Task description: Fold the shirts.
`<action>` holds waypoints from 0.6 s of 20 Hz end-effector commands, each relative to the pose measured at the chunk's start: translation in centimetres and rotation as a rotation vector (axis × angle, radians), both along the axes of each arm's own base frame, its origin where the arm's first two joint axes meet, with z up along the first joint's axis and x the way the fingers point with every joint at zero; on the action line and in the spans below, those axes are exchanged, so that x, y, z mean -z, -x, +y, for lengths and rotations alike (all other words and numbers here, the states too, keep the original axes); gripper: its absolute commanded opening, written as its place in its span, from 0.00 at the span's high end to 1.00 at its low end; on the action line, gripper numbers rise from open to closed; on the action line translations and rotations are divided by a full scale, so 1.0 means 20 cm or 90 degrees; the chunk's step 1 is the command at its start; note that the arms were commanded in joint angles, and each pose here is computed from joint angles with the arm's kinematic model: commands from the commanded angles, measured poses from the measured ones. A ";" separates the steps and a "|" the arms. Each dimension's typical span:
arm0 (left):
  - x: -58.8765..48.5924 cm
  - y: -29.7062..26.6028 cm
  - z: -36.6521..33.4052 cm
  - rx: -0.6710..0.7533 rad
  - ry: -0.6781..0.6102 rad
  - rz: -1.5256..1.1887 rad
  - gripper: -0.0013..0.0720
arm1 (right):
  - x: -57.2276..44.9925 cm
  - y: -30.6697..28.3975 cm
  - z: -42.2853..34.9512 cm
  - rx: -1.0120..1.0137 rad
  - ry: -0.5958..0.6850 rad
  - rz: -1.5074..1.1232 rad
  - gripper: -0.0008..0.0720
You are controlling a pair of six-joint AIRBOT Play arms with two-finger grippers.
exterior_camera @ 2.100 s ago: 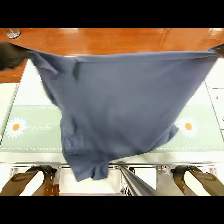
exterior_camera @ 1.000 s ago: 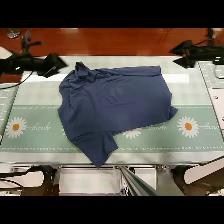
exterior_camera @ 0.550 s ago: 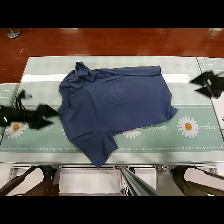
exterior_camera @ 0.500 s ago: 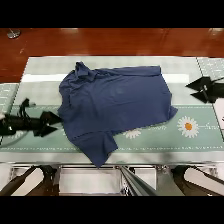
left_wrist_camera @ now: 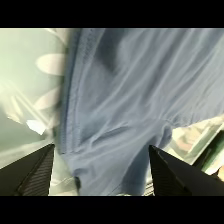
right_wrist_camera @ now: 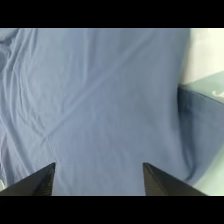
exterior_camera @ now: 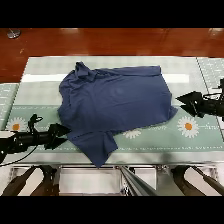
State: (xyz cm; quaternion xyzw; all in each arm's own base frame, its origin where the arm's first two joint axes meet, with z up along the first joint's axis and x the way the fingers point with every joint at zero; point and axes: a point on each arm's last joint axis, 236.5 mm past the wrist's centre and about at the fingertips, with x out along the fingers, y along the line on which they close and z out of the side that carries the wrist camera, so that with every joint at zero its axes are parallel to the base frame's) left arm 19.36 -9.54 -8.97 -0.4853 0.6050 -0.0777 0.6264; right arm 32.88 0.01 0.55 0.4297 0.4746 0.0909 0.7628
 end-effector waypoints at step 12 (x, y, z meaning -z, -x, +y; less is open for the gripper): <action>-0.21 -0.31 -0.11 0.011 0.002 -0.175 0.95 | 0.17 0.07 -0.18 0.071 0.087 0.091 0.13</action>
